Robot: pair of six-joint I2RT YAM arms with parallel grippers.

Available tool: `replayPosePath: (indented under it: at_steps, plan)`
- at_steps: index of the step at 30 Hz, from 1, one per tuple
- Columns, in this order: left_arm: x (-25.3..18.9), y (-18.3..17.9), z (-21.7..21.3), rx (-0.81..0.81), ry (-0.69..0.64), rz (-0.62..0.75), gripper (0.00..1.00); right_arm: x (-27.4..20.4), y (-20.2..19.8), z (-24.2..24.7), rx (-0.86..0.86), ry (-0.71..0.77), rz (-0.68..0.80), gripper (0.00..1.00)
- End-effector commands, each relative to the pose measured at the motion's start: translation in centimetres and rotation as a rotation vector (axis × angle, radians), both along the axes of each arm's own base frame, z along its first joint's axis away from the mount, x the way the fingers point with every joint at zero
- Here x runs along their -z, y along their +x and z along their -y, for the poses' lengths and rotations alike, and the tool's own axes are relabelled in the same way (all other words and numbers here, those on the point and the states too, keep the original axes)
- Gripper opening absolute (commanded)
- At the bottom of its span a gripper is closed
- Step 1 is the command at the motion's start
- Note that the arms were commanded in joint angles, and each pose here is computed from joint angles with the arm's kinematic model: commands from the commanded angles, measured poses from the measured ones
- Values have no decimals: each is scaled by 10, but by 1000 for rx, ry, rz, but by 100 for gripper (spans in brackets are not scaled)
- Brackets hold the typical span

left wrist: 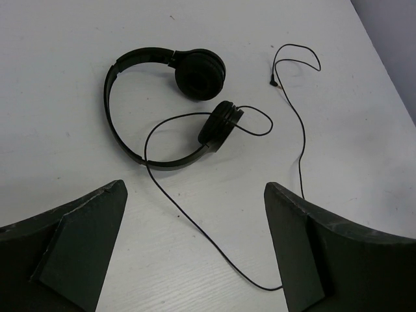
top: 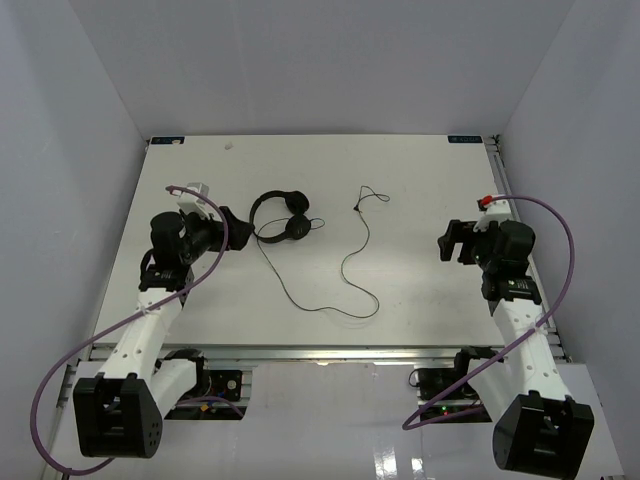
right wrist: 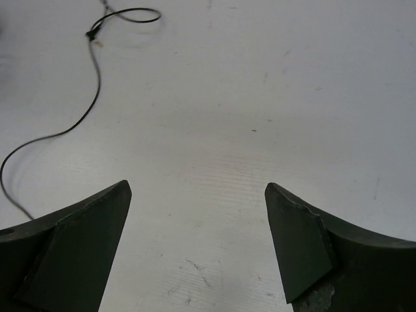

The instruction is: Wrap the headphones

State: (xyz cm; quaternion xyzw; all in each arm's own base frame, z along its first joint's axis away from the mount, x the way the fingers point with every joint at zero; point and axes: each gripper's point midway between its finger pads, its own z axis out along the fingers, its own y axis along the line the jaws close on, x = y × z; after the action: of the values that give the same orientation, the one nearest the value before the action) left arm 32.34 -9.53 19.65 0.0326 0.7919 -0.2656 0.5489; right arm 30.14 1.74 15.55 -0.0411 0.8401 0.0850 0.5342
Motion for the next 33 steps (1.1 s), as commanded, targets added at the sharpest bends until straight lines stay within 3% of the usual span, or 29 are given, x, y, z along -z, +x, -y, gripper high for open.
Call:
replayPosePath:
  at_steps: [1,3,6,10,15,23,27,33]
  plan:
    - [-7,9,-7,-42,11,-3,98,-21,-18,-67,-541,-14,107,90]
    - [-1,14,-10,-57,20,-23,98,-18,-41,-96,-858,-49,148,90]
    - [13,20,-10,-61,25,-95,98,-7,-55,-106,-976,-33,75,90]
    - [26,47,-5,-22,36,-199,97,10,-54,-109,-949,36,31,90]
    - [56,91,-11,-44,95,-357,97,3,-56,-106,-948,-43,113,90]
    - [108,161,-15,-106,286,-496,83,-6,-64,-106,-966,-65,186,90]
    - [127,181,-3,-87,404,-548,73,-4,-60,-102,-942,-59,165,90]
    - [154,171,10,-55,558,-580,60,-6,-60,-100,-933,-43,168,90]
